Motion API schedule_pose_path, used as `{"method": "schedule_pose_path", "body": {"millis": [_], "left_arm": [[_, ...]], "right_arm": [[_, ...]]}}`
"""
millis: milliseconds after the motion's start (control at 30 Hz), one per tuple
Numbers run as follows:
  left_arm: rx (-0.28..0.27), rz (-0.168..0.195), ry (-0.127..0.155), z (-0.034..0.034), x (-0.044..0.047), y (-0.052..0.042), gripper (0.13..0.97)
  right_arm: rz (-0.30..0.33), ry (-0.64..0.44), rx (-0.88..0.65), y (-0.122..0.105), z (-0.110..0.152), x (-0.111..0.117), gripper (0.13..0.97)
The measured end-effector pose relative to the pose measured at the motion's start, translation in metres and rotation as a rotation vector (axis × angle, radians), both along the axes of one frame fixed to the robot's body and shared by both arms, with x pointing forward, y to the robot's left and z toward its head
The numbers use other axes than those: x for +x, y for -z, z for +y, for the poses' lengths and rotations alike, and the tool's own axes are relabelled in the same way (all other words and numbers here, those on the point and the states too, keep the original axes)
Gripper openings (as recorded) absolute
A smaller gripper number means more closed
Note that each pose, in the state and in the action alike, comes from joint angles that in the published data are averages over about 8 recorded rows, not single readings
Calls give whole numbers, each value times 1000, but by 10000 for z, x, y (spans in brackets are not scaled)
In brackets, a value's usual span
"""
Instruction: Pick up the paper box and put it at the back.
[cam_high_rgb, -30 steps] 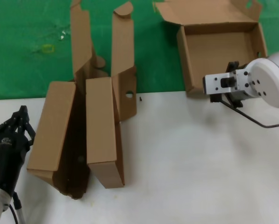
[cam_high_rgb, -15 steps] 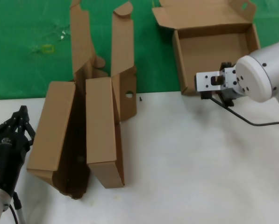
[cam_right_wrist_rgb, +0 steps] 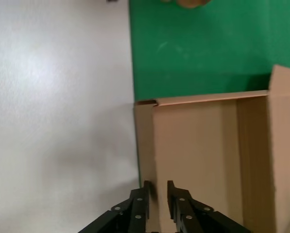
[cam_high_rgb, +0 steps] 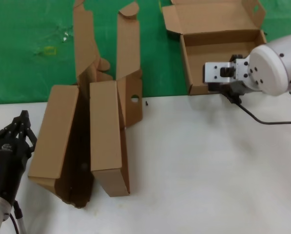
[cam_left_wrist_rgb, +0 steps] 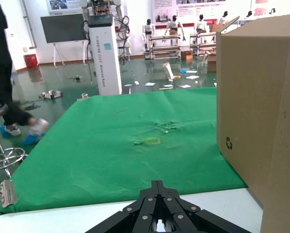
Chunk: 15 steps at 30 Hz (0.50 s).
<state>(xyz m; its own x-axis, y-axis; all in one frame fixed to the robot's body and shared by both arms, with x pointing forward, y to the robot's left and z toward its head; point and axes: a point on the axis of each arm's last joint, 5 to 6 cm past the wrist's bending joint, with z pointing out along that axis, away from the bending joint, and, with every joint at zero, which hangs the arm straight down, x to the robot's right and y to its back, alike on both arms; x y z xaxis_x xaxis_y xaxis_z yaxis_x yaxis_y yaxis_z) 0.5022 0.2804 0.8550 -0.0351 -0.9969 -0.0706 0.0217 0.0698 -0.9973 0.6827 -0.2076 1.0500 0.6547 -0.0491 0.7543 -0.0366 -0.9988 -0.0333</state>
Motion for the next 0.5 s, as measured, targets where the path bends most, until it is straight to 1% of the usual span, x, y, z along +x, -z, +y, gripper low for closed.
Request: {"method": "schedule_pose_path", "body": {"millis": [133, 200, 267, 333, 433, 500], "left_arm": [[0, 0, 0, 0, 0, 0, 143], [0, 0, 0, 0, 0, 0, 143], [0, 0, 0, 0, 0, 0, 143], [0, 0, 0, 0, 0, 0, 143], [0, 0, 0, 0, 0, 0, 143], [0, 0, 0, 0, 0, 0, 143]], "right_arm": [[-24, -5, 24, -147, -4, -90, 233], [-47, -12, 37, -245, -6, -160, 255], [-83, -23, 59, -363, -6, -250, 255], [-136, -36, 94, -507, -9, -358, 255], [-245, -54, 174, -748, -34, -548, 315], [-329, -63, 240, -905, -74, -685, 355]]}}
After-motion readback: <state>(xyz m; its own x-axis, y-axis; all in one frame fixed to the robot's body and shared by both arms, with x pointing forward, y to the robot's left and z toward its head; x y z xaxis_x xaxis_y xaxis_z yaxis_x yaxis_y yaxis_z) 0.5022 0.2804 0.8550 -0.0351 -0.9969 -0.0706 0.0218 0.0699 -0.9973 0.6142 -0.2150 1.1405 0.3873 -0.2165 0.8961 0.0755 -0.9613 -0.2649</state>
